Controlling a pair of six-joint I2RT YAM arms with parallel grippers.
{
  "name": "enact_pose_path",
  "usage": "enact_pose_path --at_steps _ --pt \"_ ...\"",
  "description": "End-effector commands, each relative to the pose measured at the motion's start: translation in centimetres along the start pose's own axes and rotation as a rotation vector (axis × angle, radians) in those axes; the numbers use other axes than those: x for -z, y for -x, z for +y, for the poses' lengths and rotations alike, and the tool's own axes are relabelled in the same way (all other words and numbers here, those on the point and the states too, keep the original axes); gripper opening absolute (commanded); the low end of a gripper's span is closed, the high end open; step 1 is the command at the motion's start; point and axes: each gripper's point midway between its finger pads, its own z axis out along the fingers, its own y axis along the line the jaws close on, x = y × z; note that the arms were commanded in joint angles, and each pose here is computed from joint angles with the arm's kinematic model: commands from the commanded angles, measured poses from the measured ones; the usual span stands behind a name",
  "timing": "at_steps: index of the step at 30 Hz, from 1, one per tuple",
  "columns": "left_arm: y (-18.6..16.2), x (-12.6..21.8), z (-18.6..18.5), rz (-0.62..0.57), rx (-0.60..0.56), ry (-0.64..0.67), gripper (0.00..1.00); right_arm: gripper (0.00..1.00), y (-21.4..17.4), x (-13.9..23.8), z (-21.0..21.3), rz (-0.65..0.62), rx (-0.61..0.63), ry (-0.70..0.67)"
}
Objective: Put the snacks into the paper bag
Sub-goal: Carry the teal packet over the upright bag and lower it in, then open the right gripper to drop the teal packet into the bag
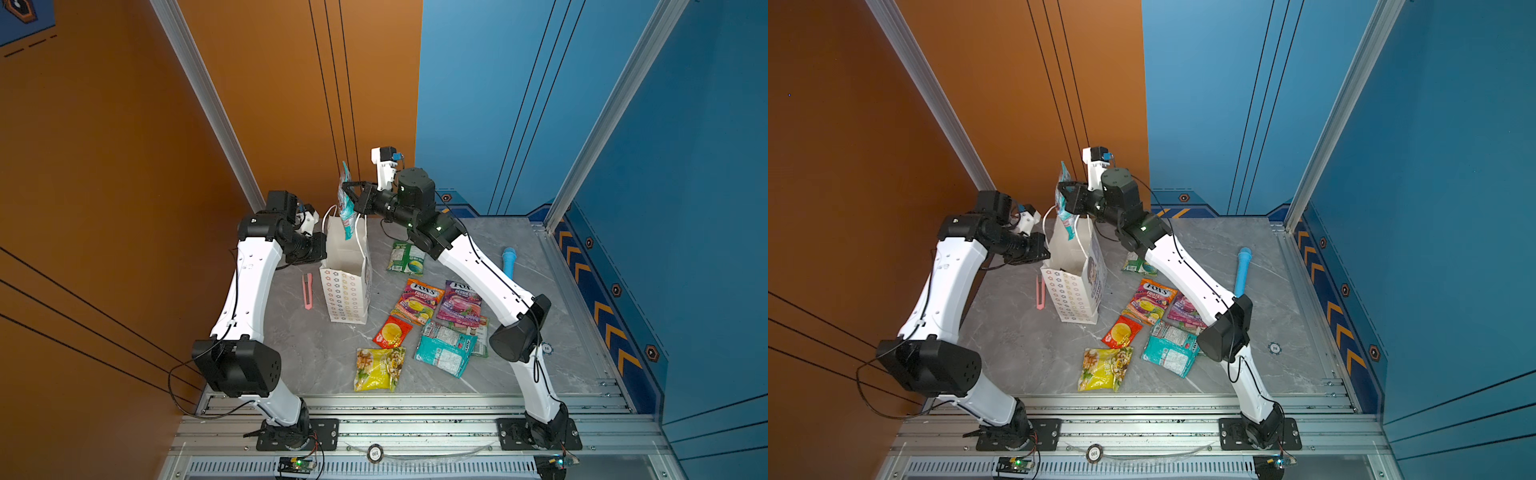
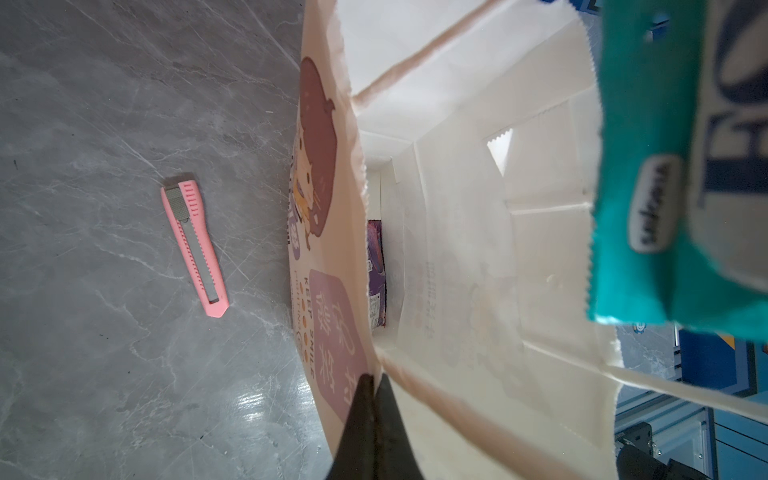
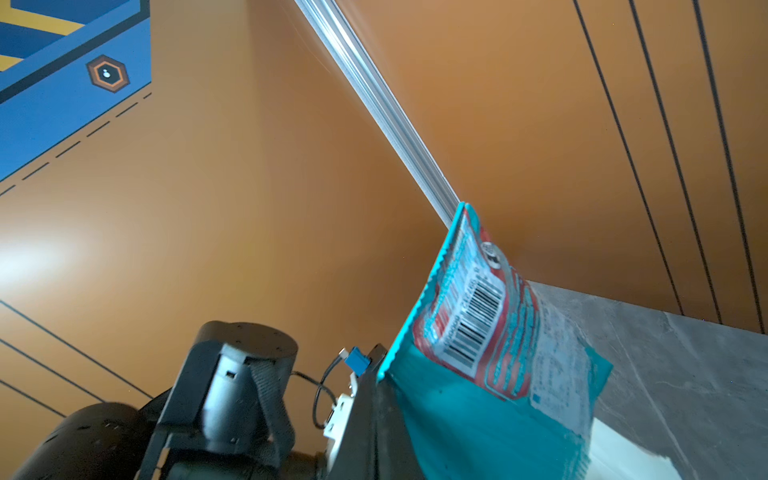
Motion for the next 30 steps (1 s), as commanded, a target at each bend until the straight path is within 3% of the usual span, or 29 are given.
enact_pose_path --at_steps 1,11,25,30 --pt "-0.4 0.7 -0.3 0.002 0.004 -0.013 0.0 0.0 2.0 2.7 3.5 -0.028 0.048 0.061" --pt "-0.4 0.9 0.1 -0.002 0.013 -0.01 0.0 0.0 -1.6 2.5 2.5 0.063 0.023 0.024" --pt "-0.4 1.0 0.1 -0.005 0.015 -0.014 0.0 0.0 -7.3 -1.9 0.3 0.19 -0.062 0.032" --pt "-0.4 1.1 0.0 -0.006 0.015 -0.016 0.0 0.0 -7.7 -2.4 -0.5 0.195 -0.08 0.024"
